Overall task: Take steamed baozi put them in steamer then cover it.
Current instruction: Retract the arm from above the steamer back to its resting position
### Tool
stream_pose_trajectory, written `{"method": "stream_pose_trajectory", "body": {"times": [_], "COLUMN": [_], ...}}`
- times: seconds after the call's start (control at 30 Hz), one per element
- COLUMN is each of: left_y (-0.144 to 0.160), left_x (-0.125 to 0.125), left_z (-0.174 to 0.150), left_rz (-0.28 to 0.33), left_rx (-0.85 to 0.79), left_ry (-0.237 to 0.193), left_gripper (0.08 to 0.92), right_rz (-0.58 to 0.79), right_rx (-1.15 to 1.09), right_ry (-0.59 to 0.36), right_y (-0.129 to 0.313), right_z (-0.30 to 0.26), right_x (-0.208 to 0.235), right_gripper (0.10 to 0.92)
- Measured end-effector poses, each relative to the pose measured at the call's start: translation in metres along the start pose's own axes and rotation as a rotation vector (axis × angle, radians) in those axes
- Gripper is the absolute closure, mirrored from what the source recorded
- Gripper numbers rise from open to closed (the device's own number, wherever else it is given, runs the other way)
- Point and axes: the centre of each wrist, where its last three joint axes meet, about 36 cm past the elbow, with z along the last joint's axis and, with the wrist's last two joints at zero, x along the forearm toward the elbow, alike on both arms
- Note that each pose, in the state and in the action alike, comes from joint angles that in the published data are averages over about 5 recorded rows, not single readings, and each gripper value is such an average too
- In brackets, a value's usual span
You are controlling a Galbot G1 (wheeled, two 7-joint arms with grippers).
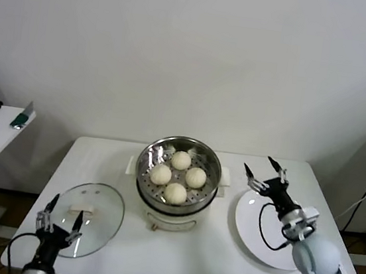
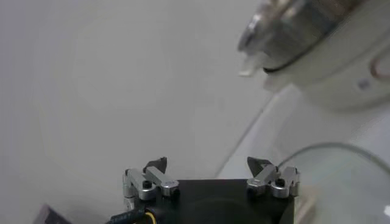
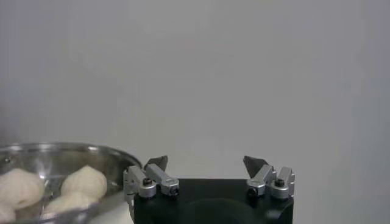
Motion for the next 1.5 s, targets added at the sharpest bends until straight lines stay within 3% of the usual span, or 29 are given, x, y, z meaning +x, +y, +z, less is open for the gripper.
{"method": "stream_pose_trajectory", "body": {"times": [0.23,0.57,1.0,1.5], "left_y": [-0.015,-0.046,-0.077,-0.088], "left_x": [-0.011,-0.029,-0.058,-0.093], "left_z": [0.005,0.016,0.026,0.033], "left_rz": [0.028,0.034,0.019,-0.037], "left_rx": [-0.278,-0.474,-0.553,-0.546], "left_ry": [0.036,0.082,0.078,0.079], "left_gripper": [0.177,0.177,0.177,0.177], "right_rz": [0.058,0.122,0.171,0.169], "right_rx": [-0.029,-0.014,0.015,0.031], "right_ry": [0.059,0.106,0.125,0.144], "right_y": [0.003,-0.013,-0.037,-0.038], "right_z": [0.023,0.033,0.033,0.041], "right_x": [0.032,0.054,0.065,0.070], "right_gripper": [0.200,0.200,0.200,0.200]}}
